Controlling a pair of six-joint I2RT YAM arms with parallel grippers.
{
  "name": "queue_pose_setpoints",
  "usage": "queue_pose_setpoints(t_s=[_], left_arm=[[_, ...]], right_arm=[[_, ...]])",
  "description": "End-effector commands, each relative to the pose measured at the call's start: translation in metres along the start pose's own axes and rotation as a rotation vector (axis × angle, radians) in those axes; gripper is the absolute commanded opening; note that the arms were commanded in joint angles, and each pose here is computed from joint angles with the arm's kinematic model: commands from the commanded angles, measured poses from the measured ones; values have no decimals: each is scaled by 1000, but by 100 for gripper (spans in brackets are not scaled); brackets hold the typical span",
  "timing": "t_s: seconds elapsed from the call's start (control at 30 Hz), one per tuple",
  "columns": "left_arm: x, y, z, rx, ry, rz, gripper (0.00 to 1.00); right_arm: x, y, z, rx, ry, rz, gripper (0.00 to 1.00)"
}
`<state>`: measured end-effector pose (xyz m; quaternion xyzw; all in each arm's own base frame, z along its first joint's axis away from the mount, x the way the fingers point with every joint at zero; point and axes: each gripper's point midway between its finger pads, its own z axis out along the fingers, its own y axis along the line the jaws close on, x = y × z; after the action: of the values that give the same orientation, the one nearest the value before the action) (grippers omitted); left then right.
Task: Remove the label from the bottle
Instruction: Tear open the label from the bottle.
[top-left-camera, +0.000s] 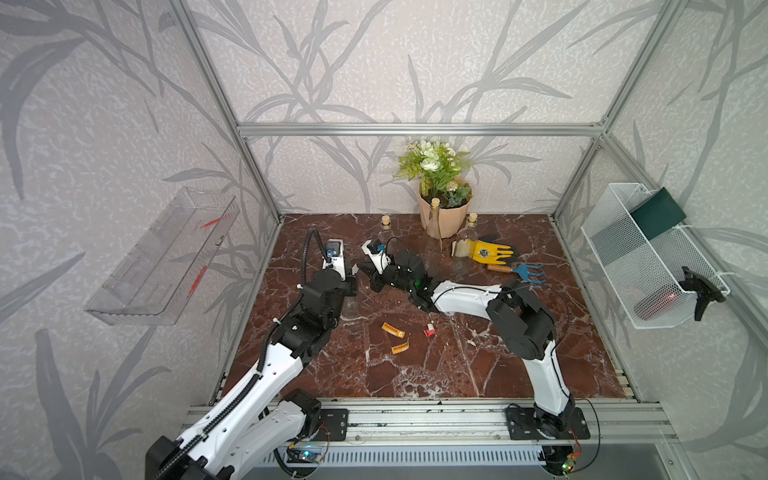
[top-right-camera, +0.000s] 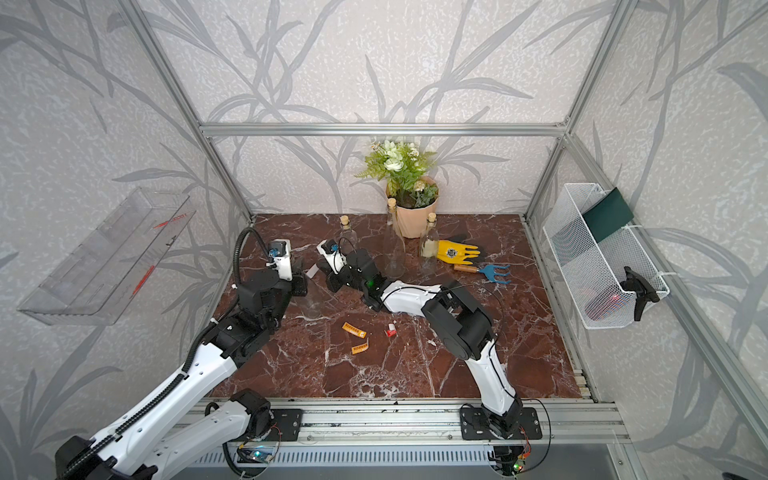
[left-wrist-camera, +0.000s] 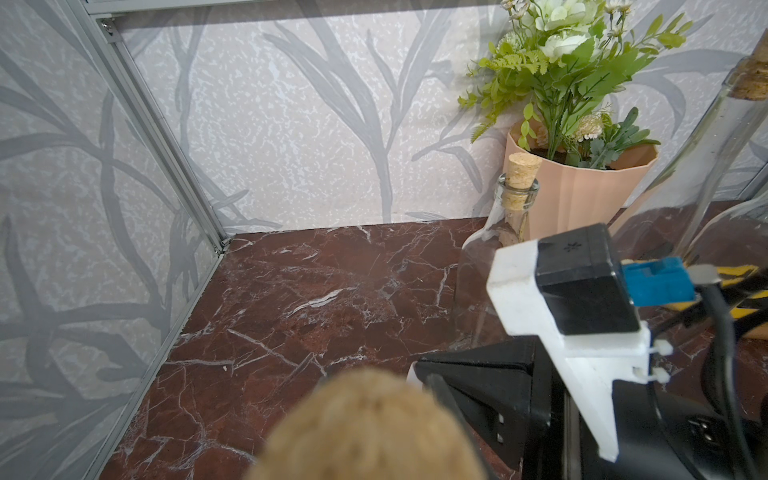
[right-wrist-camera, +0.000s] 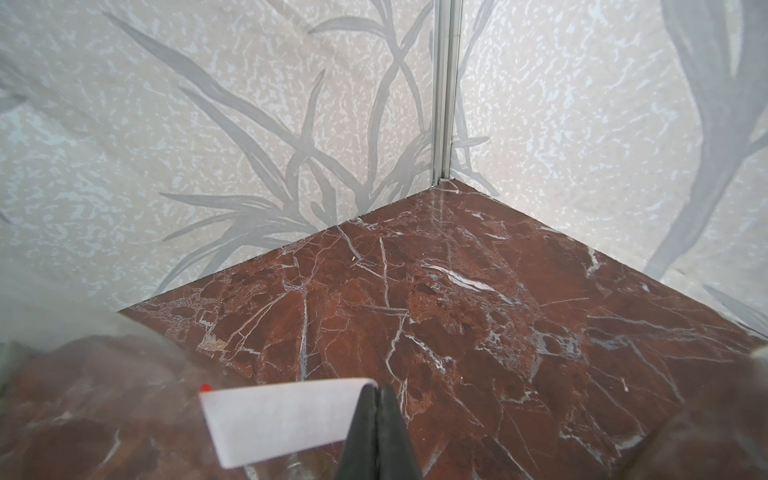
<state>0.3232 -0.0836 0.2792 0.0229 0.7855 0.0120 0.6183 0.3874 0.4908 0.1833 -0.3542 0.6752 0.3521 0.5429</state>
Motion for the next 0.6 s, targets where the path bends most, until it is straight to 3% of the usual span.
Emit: queue_pose_setpoints(t_s=[0.0,0.57], left_arm=[[1,2,-3,-2,-7,-8,0],[1,3,-3,-3,-8,-9,0]], right_arm=[[2,-5,6,22,0,-8,0],[4,-6,9,27,10,-9,0]])
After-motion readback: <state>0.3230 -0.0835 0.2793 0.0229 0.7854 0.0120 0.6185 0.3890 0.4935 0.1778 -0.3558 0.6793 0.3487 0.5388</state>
